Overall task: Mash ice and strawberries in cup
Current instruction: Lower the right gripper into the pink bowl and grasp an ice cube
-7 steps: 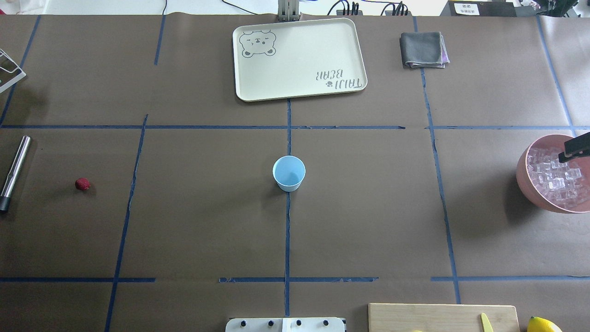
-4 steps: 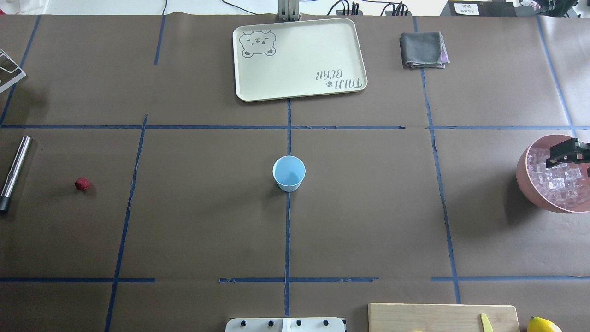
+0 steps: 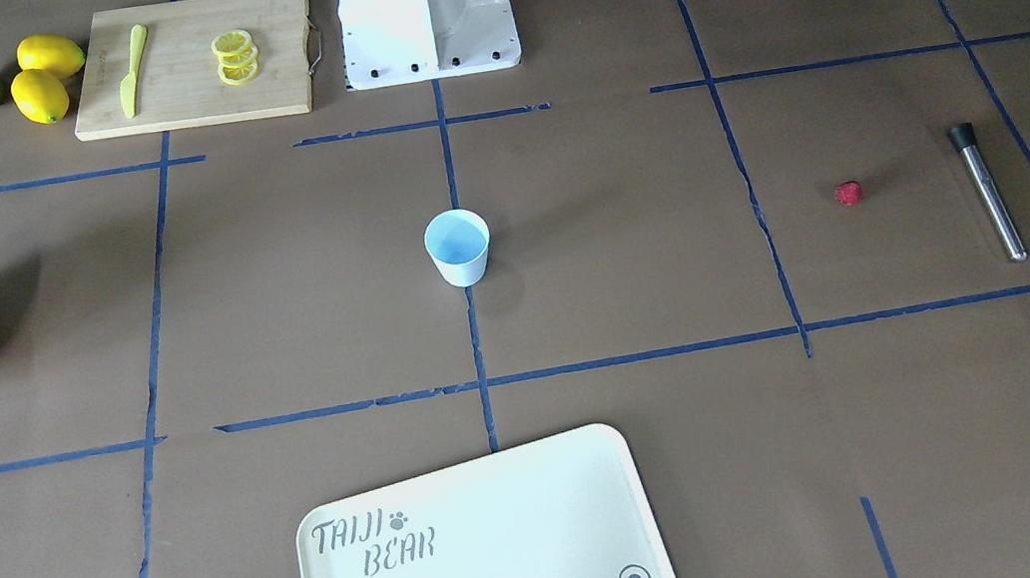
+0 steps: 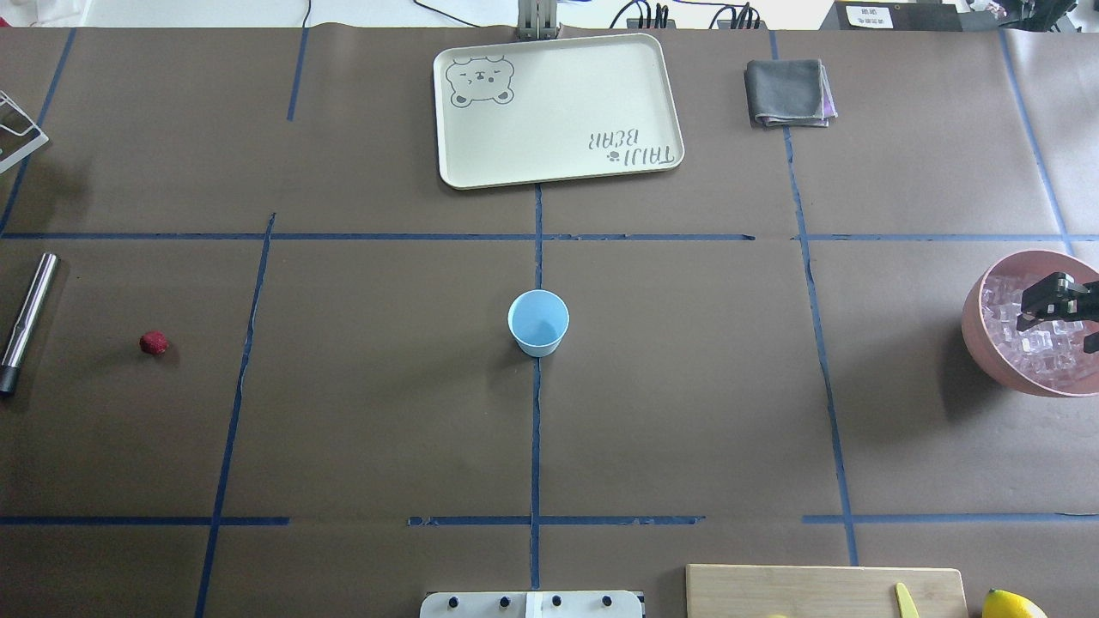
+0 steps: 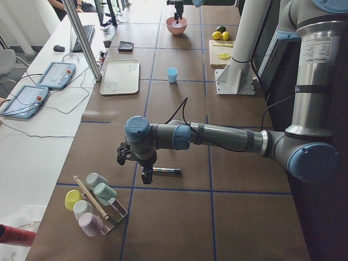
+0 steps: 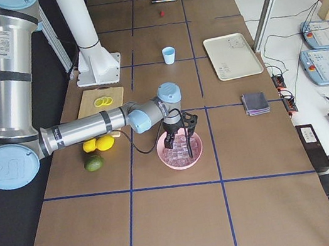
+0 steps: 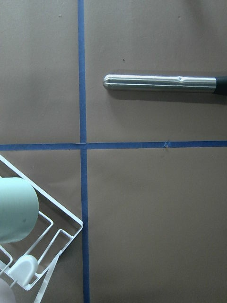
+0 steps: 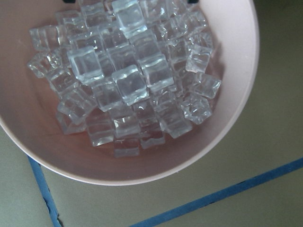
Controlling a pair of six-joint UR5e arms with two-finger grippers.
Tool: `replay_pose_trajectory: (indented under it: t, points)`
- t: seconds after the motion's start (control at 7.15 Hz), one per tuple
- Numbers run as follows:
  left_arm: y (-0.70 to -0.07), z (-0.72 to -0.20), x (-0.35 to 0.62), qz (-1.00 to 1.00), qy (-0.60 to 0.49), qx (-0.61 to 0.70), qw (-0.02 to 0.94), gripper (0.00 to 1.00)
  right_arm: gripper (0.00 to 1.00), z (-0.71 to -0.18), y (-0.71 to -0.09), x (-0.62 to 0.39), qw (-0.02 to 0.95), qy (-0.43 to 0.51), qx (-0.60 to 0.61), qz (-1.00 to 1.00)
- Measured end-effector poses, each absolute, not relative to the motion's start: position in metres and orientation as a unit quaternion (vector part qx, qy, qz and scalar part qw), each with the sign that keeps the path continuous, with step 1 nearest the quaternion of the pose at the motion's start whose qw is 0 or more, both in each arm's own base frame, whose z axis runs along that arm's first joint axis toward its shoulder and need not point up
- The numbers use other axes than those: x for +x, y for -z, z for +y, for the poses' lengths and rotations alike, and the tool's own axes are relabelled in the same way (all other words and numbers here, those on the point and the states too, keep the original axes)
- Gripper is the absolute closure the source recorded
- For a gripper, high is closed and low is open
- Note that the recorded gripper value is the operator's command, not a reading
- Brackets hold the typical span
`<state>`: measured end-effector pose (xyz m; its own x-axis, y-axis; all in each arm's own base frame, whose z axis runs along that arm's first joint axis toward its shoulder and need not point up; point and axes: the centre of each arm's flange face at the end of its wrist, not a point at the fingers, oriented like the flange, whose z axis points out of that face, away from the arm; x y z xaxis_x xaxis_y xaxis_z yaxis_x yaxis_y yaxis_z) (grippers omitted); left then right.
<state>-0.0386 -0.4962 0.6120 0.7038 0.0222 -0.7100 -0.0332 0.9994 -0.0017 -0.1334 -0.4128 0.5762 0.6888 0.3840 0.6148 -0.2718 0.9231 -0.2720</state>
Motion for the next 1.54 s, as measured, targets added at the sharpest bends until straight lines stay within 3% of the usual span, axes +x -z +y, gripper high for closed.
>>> replay_pose_trajectory:
  t: [0.84,0.98,1.4,1.54]
  points:
    - [-0.612,-0.496,-0.039,0.385,-0.015,-0.007,0.923,0.00,0.21,-0.412,-0.590,-0.148,0.922,-0.170,-0.085,-0.336]
    - [-0.612,-0.496,-0.039,0.385,-0.015,-0.007,0.923,0.00,0.26,-0.413,-0.592,-0.148,0.923,-0.170,-0.085,-0.334]
    - [-0.612,-0.496,-0.039,0.385,-0.015,-0.007,0.923,0.00,0.54,-0.414,-0.595,-0.149,0.923,-0.172,-0.087,-0.332]
    - [-0.613,-0.496,-0.039,0.385,-0.015,-0.007,0.923,0.00,0.70,-0.414,-0.595,-0.149,0.923,-0.172,-0.087,-0.332]
